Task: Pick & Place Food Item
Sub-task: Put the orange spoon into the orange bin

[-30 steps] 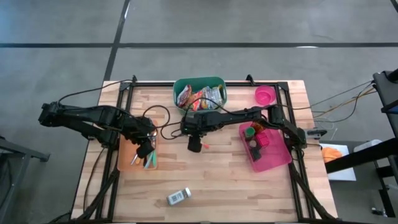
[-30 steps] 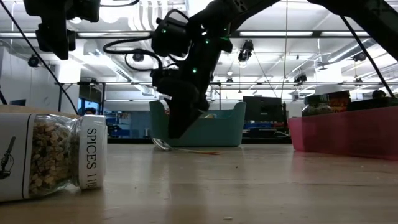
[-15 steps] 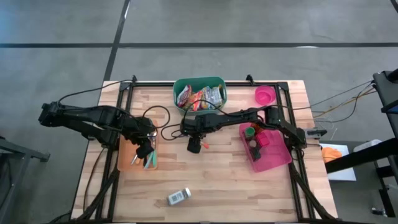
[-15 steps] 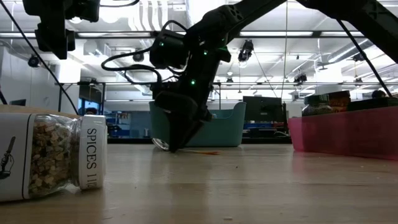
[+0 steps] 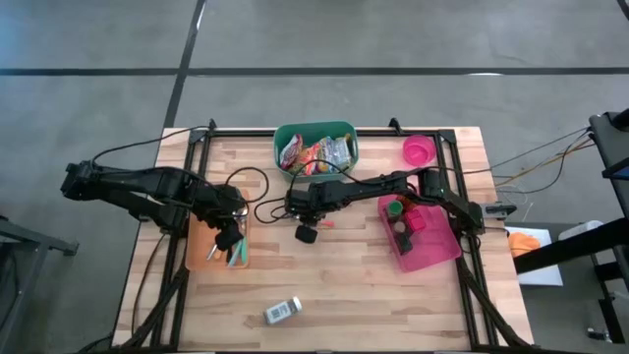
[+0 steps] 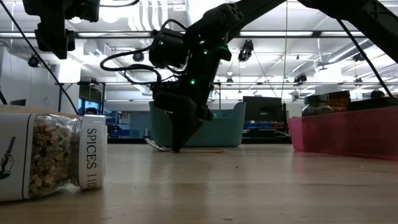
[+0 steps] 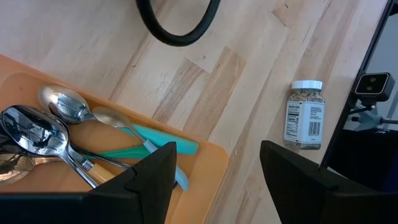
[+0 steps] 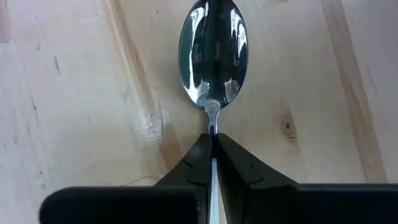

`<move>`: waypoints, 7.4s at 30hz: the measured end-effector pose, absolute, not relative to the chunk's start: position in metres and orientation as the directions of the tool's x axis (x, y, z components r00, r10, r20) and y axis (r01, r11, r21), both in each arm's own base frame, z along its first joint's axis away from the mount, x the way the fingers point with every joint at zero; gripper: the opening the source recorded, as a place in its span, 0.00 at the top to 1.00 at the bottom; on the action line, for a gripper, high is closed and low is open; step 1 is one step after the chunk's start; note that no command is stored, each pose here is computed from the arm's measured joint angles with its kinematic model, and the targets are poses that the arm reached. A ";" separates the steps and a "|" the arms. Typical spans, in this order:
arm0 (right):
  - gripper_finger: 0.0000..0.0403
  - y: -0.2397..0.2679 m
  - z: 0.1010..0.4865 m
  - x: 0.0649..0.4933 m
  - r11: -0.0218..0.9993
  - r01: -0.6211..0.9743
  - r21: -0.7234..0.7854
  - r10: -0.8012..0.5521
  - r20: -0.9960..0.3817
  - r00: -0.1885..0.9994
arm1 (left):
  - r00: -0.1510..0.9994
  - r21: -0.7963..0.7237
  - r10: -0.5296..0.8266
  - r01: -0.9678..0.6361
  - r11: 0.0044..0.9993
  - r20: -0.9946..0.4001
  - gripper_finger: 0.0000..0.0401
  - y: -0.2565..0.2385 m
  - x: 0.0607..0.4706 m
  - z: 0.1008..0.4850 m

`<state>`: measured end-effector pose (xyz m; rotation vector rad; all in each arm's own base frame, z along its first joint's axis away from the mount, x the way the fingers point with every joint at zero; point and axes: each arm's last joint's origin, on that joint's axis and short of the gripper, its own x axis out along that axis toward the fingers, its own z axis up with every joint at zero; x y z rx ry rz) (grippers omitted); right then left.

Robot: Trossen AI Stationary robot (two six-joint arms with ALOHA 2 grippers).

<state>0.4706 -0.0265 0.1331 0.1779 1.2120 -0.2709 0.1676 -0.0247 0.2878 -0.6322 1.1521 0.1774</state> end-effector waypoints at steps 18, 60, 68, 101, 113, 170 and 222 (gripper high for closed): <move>0.98 -0.024 0.167 0.473 0.944 0.301 0.138 0.005 -0.915 0.404 | 0.412 -0.375 -0.185 -0.448 0.811 -0.892 0.41 -0.025 0.167 0.288; 0.98 -0.021 0.389 0.411 0.907 0.200 0.370 -0.049 -0.378 0.925 | 0.960 -0.549 0.020 -0.178 0.817 -0.281 0.48 -0.022 0.209 0.319; 0.98 -0.012 0.402 0.413 0.902 0.132 0.411 -0.023 -0.260 0.965 | 0.983 -0.518 0.171 -0.179 0.836 -0.063 0.24 -0.018 0.213 0.328; 0.98 0.003 0.418 0.416 0.904 -0.003 0.427 0.049 -0.096 0.994 | 0.983 -0.379 0.150 -0.099 0.920 0.108 0.98 -0.019 0.213 0.345; 0.98 0.006 0.421 0.416 0.902 -0.026 0.430 0.061 -0.068 0.996 | 0.981 -0.386 0.139 -0.077 0.919 0.136 0.99 -0.020 0.213 0.348; 0.43 0.019 0.382 0.403 0.963 -0.041 0.267 0.169 -0.473 0.865 | 0.476 -0.356 0.066 -0.736 0.576 -0.877 1.00 -0.013 0.117 0.298; 0.43 0.125 0.204 0.393 0.854 -0.520 0.016 0.468 -0.459 0.755 | 0.041 -0.052 -0.040 -0.949 0.312 -0.998 1.00 -0.010 0.153 0.148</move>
